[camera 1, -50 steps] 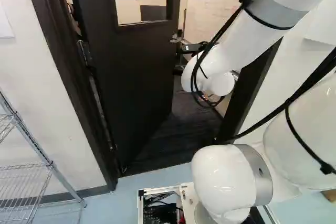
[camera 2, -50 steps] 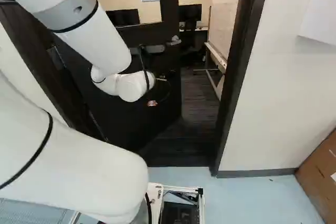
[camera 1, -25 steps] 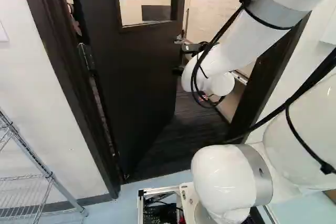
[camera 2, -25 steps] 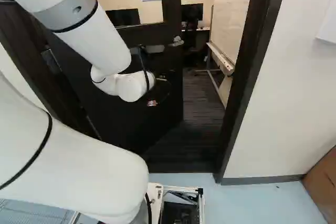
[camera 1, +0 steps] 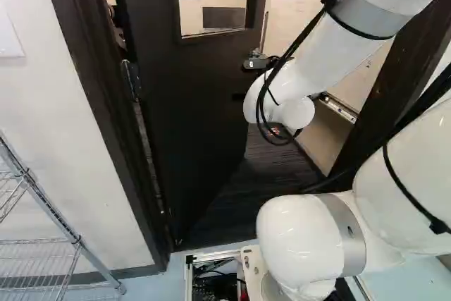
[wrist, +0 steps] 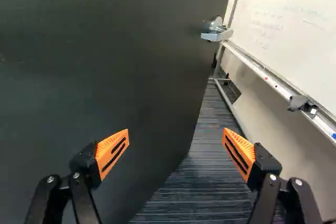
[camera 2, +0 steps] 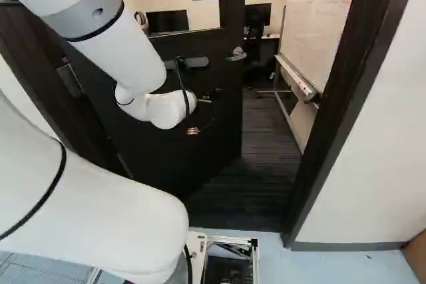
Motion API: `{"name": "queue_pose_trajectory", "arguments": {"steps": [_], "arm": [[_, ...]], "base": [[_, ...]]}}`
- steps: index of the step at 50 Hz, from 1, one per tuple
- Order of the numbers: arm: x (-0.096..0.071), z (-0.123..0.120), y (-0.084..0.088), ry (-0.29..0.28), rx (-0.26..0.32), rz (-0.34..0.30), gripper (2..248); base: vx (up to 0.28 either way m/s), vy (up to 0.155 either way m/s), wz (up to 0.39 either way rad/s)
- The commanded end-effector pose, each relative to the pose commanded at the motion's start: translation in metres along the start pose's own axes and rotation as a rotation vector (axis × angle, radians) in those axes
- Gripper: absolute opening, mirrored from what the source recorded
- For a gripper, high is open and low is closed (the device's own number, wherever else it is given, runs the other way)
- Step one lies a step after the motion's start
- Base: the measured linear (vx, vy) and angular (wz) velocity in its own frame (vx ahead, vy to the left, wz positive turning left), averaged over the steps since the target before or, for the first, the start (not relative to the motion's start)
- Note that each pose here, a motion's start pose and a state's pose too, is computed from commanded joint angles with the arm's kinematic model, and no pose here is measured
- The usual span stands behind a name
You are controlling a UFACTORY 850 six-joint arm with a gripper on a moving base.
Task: Open the door and move inside
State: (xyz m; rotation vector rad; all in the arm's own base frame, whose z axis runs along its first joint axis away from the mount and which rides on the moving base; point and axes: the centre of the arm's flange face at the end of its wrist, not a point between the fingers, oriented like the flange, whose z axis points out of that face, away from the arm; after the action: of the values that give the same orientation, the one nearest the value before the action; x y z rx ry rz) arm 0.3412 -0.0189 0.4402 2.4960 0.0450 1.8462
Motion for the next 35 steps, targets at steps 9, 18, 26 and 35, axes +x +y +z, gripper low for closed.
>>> {"name": "queue_pose_trajectory", "arguments": {"steps": [9,18,26,35], "arm": [[0.0000,0.0000,0.0000,0.000,0.000,0.000,247],[0.0000,0.0000,0.0000,0.000,0.000,0.000,247],[0.0000,0.0000,0.0000,0.000,0.000,0.000,247],[0.0000,0.0000,0.0000,0.000,0.000,0.000,247]], "base": [[0.105,0.069,0.113],[0.111,0.055,0.035],[0.095,0.042,-0.005],[0.076,0.028,0.001]]}}
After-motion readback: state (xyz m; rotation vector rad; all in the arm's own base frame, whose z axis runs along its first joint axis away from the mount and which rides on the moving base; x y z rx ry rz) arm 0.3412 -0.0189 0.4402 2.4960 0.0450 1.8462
